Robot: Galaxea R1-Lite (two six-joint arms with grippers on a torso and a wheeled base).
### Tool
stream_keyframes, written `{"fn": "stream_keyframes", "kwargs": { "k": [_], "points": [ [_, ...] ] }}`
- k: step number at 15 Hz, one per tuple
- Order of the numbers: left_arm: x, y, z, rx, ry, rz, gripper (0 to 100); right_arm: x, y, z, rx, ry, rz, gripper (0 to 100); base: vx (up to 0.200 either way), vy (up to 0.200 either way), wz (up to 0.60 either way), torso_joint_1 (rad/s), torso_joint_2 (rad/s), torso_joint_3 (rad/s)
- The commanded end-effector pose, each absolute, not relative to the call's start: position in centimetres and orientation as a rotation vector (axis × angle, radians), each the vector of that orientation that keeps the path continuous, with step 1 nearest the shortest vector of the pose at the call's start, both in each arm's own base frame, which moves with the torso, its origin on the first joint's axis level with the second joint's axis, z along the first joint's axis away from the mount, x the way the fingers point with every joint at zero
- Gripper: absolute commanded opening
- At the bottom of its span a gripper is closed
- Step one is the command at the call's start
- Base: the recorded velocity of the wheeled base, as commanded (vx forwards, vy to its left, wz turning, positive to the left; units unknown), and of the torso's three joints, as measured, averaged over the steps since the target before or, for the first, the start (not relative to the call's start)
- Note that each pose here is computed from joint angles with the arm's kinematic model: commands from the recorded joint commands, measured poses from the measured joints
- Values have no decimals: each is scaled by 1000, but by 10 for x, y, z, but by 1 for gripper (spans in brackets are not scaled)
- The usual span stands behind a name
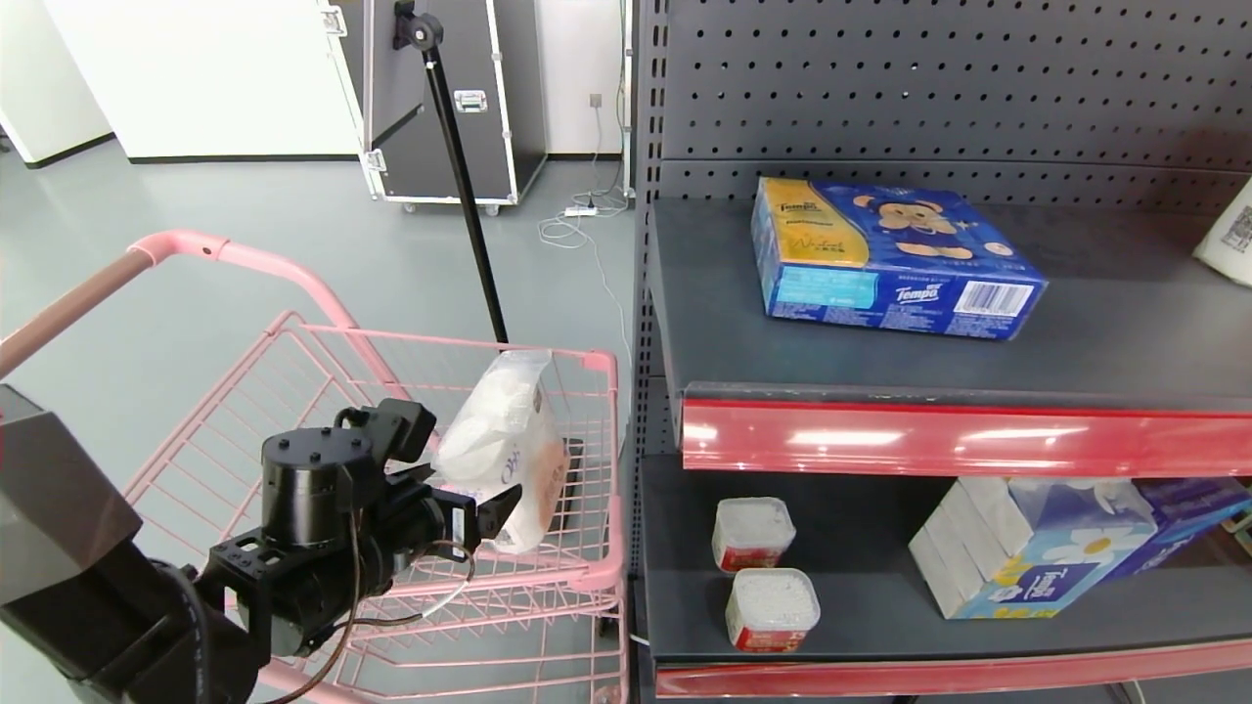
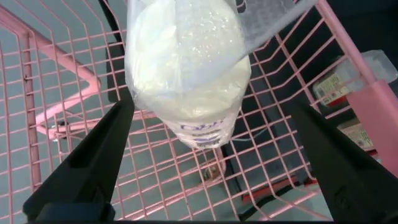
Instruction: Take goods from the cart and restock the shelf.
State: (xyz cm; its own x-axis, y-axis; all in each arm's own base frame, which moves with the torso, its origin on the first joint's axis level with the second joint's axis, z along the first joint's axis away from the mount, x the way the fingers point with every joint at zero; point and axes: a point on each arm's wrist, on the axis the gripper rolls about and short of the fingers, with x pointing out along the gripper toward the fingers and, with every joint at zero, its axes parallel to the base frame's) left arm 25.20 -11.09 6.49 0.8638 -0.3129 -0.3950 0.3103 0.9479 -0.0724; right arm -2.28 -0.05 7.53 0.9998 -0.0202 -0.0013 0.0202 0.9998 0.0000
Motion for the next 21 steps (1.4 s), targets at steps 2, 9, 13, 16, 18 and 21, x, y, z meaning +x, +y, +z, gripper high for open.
{"fn": "stream_keyframes", "kwargs": {
  "k": [2,9,13,16,18,21],
  "points": [
    [269,-118,53,-1,428,-308,100,-23,-1,75,0,2,-20,100,0,0,0,0,0,0],
    [302,-132,35,-25,424,-274,100,-23,-1,75,0,2,-20,100,0,0,0,0,0,0],
    [314,-136,29,-57,403,-240,100,-23,-1,75,0,2,-20,100,0,0,0,0,0,0],
    [321,-139,27,-63,376,-230,100,-23,-1,75,0,2,-20,100,0,0,0,0,0,0],
    [321,-139,27,-63,376,-230,100,-23,-1,75,0,2,-20,100,0,0,0,0,0,0],
    [324,-140,23,-65,348,-207,0,-23,-1,75,0,2,-20,100,0,0,0,0,0,0]
  ]
}}
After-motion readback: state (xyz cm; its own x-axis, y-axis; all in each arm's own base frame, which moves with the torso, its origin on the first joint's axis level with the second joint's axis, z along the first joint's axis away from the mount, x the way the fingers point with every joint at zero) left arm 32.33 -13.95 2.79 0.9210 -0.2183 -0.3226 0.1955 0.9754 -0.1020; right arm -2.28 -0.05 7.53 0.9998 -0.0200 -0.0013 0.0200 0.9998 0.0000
